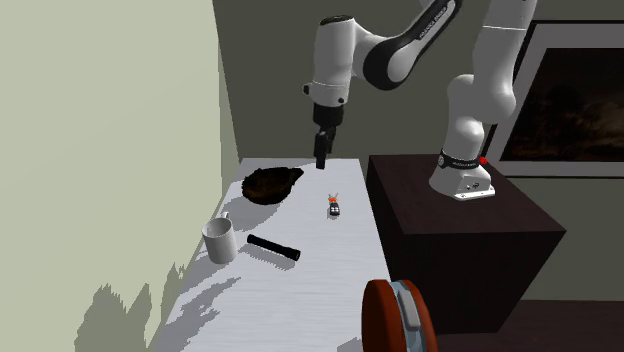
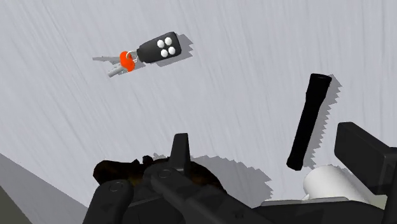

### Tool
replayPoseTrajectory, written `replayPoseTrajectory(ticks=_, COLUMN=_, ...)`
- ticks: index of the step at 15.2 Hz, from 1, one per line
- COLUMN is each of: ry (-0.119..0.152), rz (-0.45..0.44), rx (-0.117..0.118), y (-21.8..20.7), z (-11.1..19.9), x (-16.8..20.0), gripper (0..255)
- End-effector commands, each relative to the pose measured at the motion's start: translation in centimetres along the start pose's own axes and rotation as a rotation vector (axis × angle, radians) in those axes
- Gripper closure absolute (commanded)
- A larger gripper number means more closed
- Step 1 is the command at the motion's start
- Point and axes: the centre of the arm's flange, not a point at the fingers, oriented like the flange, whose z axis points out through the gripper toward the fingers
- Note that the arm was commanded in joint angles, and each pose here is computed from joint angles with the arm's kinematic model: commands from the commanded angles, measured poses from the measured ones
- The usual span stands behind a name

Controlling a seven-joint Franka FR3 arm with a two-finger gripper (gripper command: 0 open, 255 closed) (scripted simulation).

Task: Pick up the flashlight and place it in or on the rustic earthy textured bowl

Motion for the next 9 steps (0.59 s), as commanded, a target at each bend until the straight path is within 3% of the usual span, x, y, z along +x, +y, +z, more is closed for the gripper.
replayPoseTrajectory(ticks=1, ry=-0.004, rz=0.018, rx=0.000, y=-1.3, z=1.9, x=0.9, gripper=0)
replayPoseTrajectory(ticks=9, ry=-0.021, rz=0.085, rx=-0.005, y=-7.0, z=10.1, x=4.9, gripper=0)
